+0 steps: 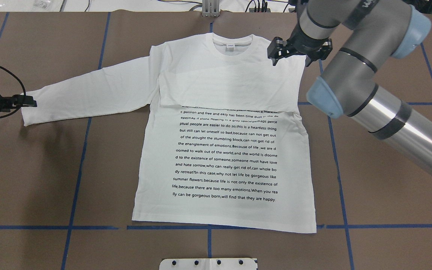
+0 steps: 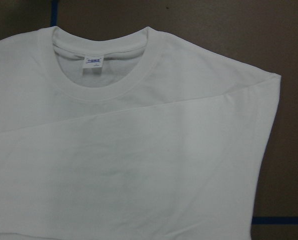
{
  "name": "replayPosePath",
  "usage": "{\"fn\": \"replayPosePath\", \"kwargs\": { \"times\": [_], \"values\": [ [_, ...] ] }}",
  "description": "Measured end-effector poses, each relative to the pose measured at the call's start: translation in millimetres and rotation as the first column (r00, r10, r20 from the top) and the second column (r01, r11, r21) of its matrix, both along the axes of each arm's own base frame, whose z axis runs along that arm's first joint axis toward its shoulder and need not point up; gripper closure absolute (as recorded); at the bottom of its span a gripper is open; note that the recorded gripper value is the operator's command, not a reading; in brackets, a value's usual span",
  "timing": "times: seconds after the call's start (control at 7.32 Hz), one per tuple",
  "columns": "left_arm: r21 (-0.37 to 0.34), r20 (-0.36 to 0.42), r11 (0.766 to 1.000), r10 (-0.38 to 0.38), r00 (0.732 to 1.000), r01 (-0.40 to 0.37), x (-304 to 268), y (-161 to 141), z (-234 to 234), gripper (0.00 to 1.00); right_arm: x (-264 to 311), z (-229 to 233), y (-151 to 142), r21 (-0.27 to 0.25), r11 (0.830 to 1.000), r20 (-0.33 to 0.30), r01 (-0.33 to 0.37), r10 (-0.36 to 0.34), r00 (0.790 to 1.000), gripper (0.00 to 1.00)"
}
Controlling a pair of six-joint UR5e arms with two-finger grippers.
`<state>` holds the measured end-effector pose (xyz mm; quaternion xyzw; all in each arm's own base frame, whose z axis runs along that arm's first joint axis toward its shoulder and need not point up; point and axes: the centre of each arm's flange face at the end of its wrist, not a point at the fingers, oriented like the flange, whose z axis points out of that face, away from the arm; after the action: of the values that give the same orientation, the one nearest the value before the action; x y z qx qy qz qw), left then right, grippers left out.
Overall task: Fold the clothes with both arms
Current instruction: 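Release the sleeve and raise the right gripper away from the shirt, then move the left gripper to the cuff of the other sleeve and grasp it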
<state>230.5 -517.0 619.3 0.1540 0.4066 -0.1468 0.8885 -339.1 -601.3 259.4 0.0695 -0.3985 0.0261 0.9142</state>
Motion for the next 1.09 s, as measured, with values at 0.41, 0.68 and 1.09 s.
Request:
{"fn": "replayPosePath", "kwargs": {
  "times": [0.41,0.68,1.09],
  "values": [
    [0.013,0.057,1.000,0.001,0.998,-0.002,1,-4,18,0.17,40,30,5,0.003,1.000,0.005,0.029,-0.029,1.000,0.00],
    [0.030,0.084,1.000,-0.006,0.996,0.003,2,-9,21,0.25,43,28,9,0.011,1.000,0.009,0.030,-0.030,1.000,0.00],
    [0.040,0.094,0.999,-0.011,0.996,0.007,3,-13,21,0.33,44,28,10,0.012,1.000,0.010,0.029,-0.029,1.000,0.00]
  ]
}}
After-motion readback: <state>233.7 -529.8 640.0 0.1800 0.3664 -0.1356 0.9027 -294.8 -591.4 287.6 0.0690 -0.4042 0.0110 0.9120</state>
